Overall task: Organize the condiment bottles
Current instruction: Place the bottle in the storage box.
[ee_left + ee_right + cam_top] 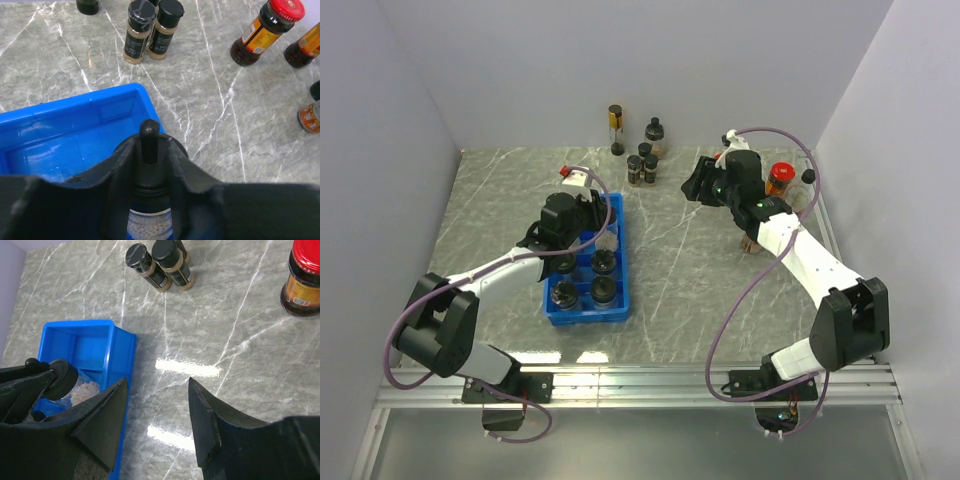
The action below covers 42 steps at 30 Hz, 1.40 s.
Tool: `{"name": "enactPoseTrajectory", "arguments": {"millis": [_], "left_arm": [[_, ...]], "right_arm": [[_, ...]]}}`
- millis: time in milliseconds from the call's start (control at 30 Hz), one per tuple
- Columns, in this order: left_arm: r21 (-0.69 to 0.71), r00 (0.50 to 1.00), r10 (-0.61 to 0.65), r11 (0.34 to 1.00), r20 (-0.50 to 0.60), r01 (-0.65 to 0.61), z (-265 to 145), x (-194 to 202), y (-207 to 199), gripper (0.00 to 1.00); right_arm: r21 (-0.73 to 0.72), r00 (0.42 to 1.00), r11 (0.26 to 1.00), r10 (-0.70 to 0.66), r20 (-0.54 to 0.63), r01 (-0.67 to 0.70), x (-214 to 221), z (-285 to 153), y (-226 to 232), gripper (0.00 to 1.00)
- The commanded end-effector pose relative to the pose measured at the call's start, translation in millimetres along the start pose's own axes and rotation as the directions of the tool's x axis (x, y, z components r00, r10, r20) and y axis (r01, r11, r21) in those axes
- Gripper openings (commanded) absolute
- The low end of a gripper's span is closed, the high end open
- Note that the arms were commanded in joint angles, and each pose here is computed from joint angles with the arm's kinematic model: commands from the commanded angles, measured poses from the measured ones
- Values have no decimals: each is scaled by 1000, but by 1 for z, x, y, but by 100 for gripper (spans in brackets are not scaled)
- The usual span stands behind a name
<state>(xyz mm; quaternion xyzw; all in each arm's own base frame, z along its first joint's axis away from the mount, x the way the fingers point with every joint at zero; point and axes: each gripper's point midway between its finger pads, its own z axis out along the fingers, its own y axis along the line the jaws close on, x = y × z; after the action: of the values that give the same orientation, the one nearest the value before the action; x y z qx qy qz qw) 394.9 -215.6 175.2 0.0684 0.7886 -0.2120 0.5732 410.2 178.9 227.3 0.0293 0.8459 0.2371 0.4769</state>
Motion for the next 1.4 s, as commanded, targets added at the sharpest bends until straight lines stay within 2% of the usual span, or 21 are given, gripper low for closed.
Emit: {"name": "enactPoseTrajectory", "arguments": {"millis": [0, 67, 200, 600, 733, 900, 1167, 1367], "left_arm": [[-7, 989, -9, 1000, -150, 8, -11, 49, 4, 31], [-12, 993, -7, 1000, -116, 6, -12, 41, 4, 27], [1, 997, 14, 1000, -72, -14, -10, 20, -1, 1], [-6, 998, 55, 998, 33, -55, -28, -20, -7, 1], [-7, 996, 60, 998, 62, -60, -36, -14, -5, 1], [-50, 986, 70, 997, 150, -63, -44, -7, 3, 1], [-105, 966, 104, 991, 235, -81, -37, -17, 10, 0], [-84, 949, 113, 992, 294, -92, -27, -46, -2, 0]], "right_arm": [[-7, 998, 1000, -11, 62, 11, -26, -3, 7, 59], [-9, 998, 1000, -14, 61, 14, -26, -2, 7, 59], [-11, 998, 1000, -11, 58, 11, -26, -1, 7, 59], [-16, 999, 1000, -11, 41, 12, -21, 5, 7, 58], [-22, 999, 1000, -10, 31, 10, -19, 8, 7, 58], [-19, 1000, 1000, -2, 11, 2, -13, 14, 5, 57], [-11, 999, 1000, 10, -37, -10, 1, 23, 0, 57], [-3, 999, 1000, 6, -31, -6, -2, 22, 1, 56]]}}
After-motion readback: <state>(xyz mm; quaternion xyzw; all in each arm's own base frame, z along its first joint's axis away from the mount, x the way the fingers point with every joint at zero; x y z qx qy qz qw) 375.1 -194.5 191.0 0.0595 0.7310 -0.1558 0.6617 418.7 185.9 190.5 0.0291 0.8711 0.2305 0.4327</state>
